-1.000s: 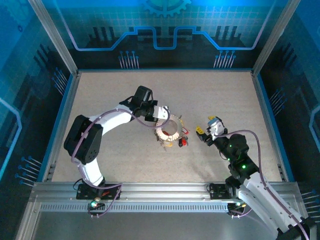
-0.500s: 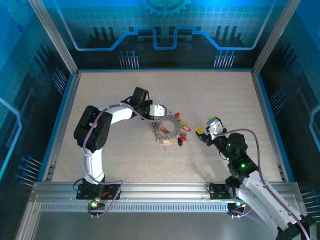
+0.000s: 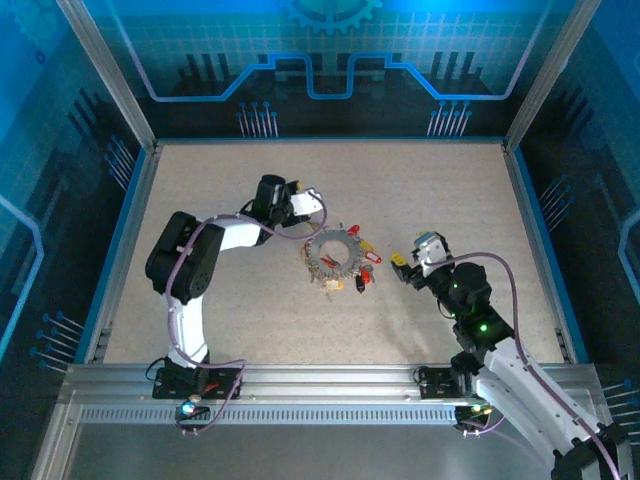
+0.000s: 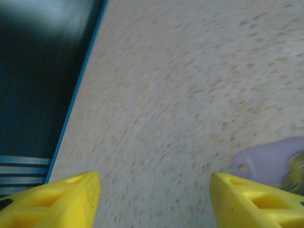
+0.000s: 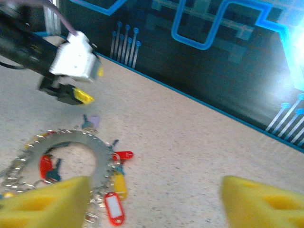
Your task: Put the keys on the keyring
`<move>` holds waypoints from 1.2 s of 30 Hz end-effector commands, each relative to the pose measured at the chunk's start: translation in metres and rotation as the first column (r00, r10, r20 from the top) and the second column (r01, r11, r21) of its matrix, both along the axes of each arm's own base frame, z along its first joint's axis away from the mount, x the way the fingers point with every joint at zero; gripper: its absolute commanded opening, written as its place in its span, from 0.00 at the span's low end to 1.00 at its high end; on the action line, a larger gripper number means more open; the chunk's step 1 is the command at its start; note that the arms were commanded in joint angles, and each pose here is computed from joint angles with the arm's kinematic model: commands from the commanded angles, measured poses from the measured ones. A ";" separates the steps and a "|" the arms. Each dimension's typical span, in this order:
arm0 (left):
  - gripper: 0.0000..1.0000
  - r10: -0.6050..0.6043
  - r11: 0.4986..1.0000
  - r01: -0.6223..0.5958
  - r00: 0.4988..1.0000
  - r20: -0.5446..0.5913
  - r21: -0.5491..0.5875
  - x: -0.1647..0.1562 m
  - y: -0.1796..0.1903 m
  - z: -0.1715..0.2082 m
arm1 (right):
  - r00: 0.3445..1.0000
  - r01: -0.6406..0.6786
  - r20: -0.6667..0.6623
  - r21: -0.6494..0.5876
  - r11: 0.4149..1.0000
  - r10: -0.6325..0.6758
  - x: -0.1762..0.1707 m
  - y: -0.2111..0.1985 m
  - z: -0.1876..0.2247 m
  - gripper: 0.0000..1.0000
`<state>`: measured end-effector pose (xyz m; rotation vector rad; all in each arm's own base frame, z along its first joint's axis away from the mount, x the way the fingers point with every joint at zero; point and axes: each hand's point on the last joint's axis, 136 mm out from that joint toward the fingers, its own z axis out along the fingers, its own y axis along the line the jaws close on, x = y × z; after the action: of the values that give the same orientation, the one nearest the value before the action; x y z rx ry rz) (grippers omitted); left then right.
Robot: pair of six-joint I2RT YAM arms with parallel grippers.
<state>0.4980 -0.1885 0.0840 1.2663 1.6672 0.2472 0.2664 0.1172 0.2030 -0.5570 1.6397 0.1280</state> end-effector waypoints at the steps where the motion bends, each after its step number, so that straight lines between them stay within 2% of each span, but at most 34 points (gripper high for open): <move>1: 0.68 0.247 0.921 -0.182 0.957 0.155 -0.346 -0.001 0.031 0.096 | 0.984 0.170 0.044 0.028 0.985 -0.171 0.010 -0.032 0.014 1.00; 3: 0.82 0.294 0.854 -0.204 0.948 0.121 -0.478 -0.026 0.041 0.116 | 0.974 0.223 0.037 0.056 0.973 -0.225 0.012 -0.044 0.012 1.00; 4: 0.95 0.307 0.823 -0.216 0.947 0.092 -0.526 -0.039 0.046 0.120 | 0.970 0.237 0.032 0.073 0.969 -0.240 0.012 -0.047 0.010 1.00; 5: 0.99 0.315 0.800 -0.228 0.947 0.064 -0.556 -0.053 0.051 0.121 | 0.968 0.249 0.023 0.087 0.965 -0.252 0.012 -0.050 0.007 1.00; 8: 0.99 0.328 0.769 -0.270 0.945 -0.004 -0.580 -0.089 0.063 0.113 | 0.965 0.262 0.001 0.101 0.960 -0.264 0.011 -0.053 -0.001 1.00; 11: 0.99 0.342 0.777 -0.324 0.937 -0.071 -0.539 -0.120 0.077 0.090 | 0.958 0.286 -0.009 0.111 0.952 -0.287 0.014 -0.057 -0.011 1.00; 14: 0.99 0.386 0.741 -0.377 0.916 -0.107 -0.556 -0.142 0.093 0.074 | 0.949 0.314 -0.024 0.098 0.944 -0.313 0.018 -0.061 -0.026 1.00; 18: 0.99 0.387 0.739 -0.390 0.913 -0.128 -0.549 -0.162 0.099 0.055 | 0.948 0.318 -0.051 0.051 0.947 -0.315 0.020 -0.062 -0.042 1.00; 23: 0.99 0.443 0.702 -0.439 0.886 -0.139 -0.561 -0.165 0.117 0.033 | 0.942 0.332 -0.068 0.067 0.941 -0.328 0.022 -0.066 -0.060 1.00; 26: 0.99 0.421 0.721 -0.423 0.897 -0.138 -0.549 -0.159 0.112 0.027 | 0.951 0.305 -0.069 0.043 0.951 -0.302 0.030 -0.063 -0.063 1.00; 28: 0.99 0.423 0.703 -0.412 0.898 -0.125 -0.580 -0.151 0.112 0.031 | 0.949 0.311 -0.071 0.044 0.950 -0.307 0.037 -0.065 -0.065 1.00; 30: 0.99 0.449 0.655 -0.422 0.885 -0.126 -0.627 -0.141 0.117 0.037 | 0.953 0.297 -0.070 0.050 0.954 -0.294 0.045 -0.063 -0.066 1.00; 31: 0.99 0.404 0.637 -0.401 0.901 -0.158 -0.659 -0.137 0.114 0.036 | 0.965 0.256 -0.070 0.047 0.966 -0.252 0.048 -0.056 -0.067 1.00; 34: 0.99 0.451 0.569 -0.477 0.862 -0.231 -0.670 -0.124 0.133 0.031 | 0.989 0.124 -0.088 0.016 0.992 -0.122 0.061 -0.031 -0.071 1.00; 36: 0.99 0.468 0.515 -0.477 0.853 -0.233 -0.712 -0.125 0.146 0.031 | 0.984 0.142 -0.102 -0.011 0.990 -0.143 0.072 -0.030 -0.073 1.00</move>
<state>0.3623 -0.0476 0.0904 0.2519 1.9110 -0.0496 0.3186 0.0729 0.0953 -0.3907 1.9025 0.0271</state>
